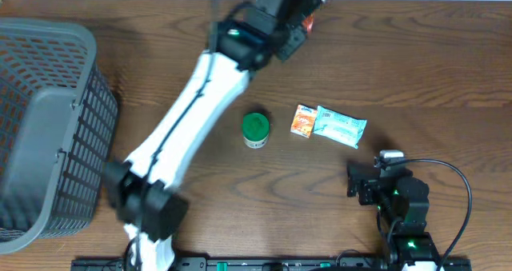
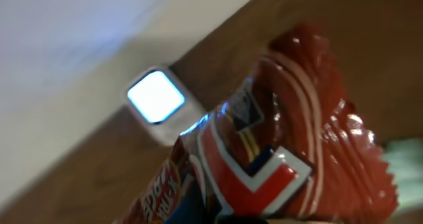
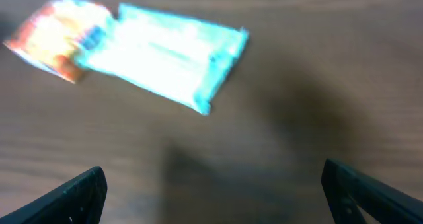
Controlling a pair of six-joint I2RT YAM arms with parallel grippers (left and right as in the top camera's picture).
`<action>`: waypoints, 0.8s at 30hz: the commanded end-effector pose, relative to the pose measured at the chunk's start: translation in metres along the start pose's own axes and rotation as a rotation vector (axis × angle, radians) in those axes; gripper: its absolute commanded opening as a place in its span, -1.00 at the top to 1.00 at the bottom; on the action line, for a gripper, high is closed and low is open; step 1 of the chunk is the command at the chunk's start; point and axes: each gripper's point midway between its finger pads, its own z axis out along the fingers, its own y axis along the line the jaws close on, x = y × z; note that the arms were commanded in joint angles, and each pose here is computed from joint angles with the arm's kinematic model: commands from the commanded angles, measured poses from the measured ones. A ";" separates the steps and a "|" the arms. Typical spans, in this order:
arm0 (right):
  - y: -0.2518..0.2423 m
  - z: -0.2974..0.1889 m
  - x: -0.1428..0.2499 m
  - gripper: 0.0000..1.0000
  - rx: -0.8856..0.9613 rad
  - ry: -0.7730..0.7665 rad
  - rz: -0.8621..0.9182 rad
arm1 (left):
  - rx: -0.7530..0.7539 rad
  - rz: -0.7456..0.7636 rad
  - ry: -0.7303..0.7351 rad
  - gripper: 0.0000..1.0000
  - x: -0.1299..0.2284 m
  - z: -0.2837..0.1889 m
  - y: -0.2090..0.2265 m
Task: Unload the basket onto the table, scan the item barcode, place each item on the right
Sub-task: 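Move the bar right and down toward the approaching right gripper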
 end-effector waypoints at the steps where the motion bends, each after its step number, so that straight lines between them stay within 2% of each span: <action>1: 0.039 -0.005 -0.012 -0.99 -0.231 -0.024 0.185 | 0.373 -0.300 -0.075 0.85 -0.023 -0.043 -0.045; 2: 0.048 -0.007 -0.016 -0.98 -0.283 -0.031 0.210 | 0.413 -0.343 -0.083 0.86 -0.027 -0.052 -0.048; 3: 0.077 -0.019 -0.026 -0.98 -0.468 -0.045 0.227 | 0.480 -0.445 -0.083 0.85 -0.032 -0.065 -0.052; 7: 0.141 -0.077 -0.043 -0.99 -0.955 -0.088 0.101 | 0.555 -0.610 -0.038 0.86 -0.032 -0.071 -0.055; 9: 0.157 -0.106 -0.046 -0.99 -1.137 -0.062 0.095 | 0.558 -0.713 0.004 0.87 -0.028 -0.066 -0.055; 12: 0.168 -0.136 -0.050 -0.98 -1.295 -0.010 0.093 | 0.553 -0.862 0.079 0.85 -0.016 -0.053 -0.055; 13: 0.169 -0.140 -0.053 -0.98 -1.307 -0.020 0.083 | 0.549 -0.908 0.105 0.86 -0.012 -0.049 -0.055; 14: 0.170 -0.142 -0.057 -0.59 -1.307 -0.030 0.088 | 0.545 -0.957 0.132 0.85 -0.008 -0.044 -0.055; 15: 0.169 -0.142 -0.064 -0.34 -1.292 -0.047 0.108 | 0.546 -1.003 0.162 0.86 -0.003 -0.040 -0.057; 16: 0.168 -0.142 -0.071 -0.41 -1.276 -0.071 0.124 | 0.547 -1.039 0.187 0.85 0.001 -0.036 -0.058; 17: 0.167 -0.143 -0.079 -0.99 -1.264 -0.115 0.119 | 0.551 -1.061 0.206 0.86 0.004 -0.033 -0.060; 20: 0.162 -0.144 -0.104 -0.98 -1.196 -0.292 0.072 | 0.584 -1.096 0.257 0.85 0.011 -0.025 -0.068; 24: 0.142 -0.111 -0.116 -0.99 -1.011 -0.343 0.189 | 0.594 -1.151 0.323 0.86 0.020 -0.019 -0.075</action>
